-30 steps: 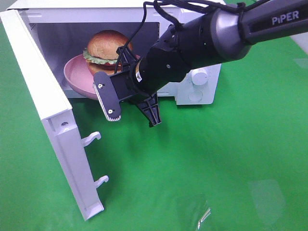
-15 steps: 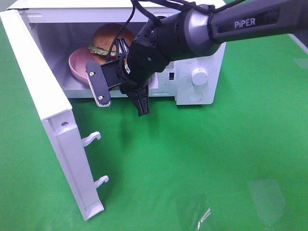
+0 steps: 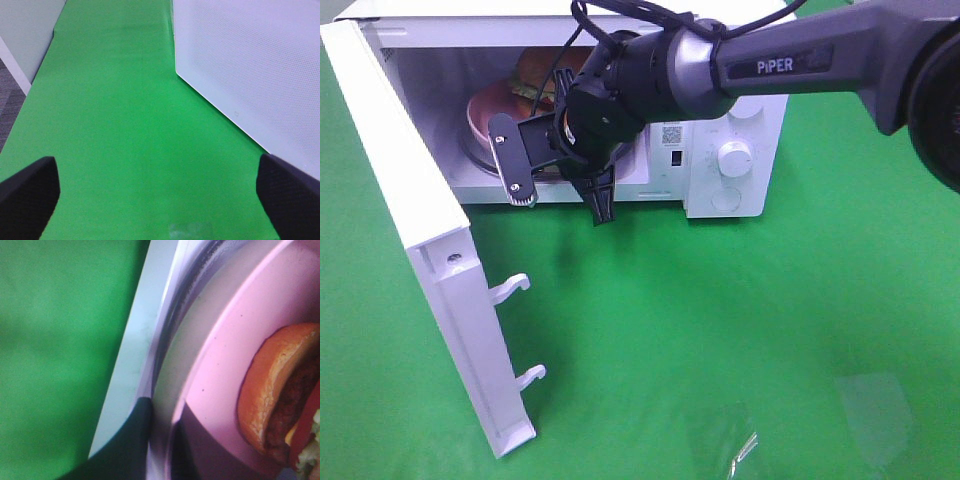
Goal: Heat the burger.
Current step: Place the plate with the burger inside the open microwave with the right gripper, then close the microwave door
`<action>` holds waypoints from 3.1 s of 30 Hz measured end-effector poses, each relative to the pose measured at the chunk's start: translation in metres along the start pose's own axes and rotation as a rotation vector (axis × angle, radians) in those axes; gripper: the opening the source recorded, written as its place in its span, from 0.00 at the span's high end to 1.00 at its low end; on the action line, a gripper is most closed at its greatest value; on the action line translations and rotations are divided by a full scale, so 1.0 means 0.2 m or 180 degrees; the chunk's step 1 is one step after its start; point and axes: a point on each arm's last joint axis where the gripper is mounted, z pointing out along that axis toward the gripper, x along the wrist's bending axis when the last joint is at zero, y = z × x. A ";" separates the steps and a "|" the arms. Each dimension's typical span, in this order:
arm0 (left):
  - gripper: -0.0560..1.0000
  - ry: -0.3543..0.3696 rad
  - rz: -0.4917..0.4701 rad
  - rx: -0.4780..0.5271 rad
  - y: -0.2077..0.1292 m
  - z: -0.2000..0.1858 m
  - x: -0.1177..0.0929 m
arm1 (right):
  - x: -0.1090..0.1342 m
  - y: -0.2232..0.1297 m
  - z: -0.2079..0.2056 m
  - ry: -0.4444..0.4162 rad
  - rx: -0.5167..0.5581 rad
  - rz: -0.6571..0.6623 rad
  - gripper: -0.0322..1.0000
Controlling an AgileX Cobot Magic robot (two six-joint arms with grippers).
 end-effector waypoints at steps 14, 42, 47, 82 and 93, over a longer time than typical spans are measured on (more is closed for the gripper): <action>0.01 0.0000 0.0000 0.0000 0.00 0.00 0.00 | 0.05 0.00 0.07 0.0056 0.0032 -0.0165 0.87; 0.01 0.0000 0.0000 0.0000 0.00 0.00 0.00 | 0.02 -0.01 0.04 0.0067 0.0084 -0.0029 0.52; 0.01 0.0000 0.0000 0.0000 0.00 0.00 0.00 | 0.01 -0.01 0.00 0.0030 0.0064 0.0033 0.43; 0.01 0.0000 0.0000 0.0000 0.00 0.00 0.00 | 0.35 -0.14 -0.53 0.0275 -0.0338 0.0698 0.24; 0.01 0.0000 0.0000 0.0000 0.00 0.00 0.00 | 0.40 -0.20 -0.77 0.0319 -0.0313 0.1680 0.24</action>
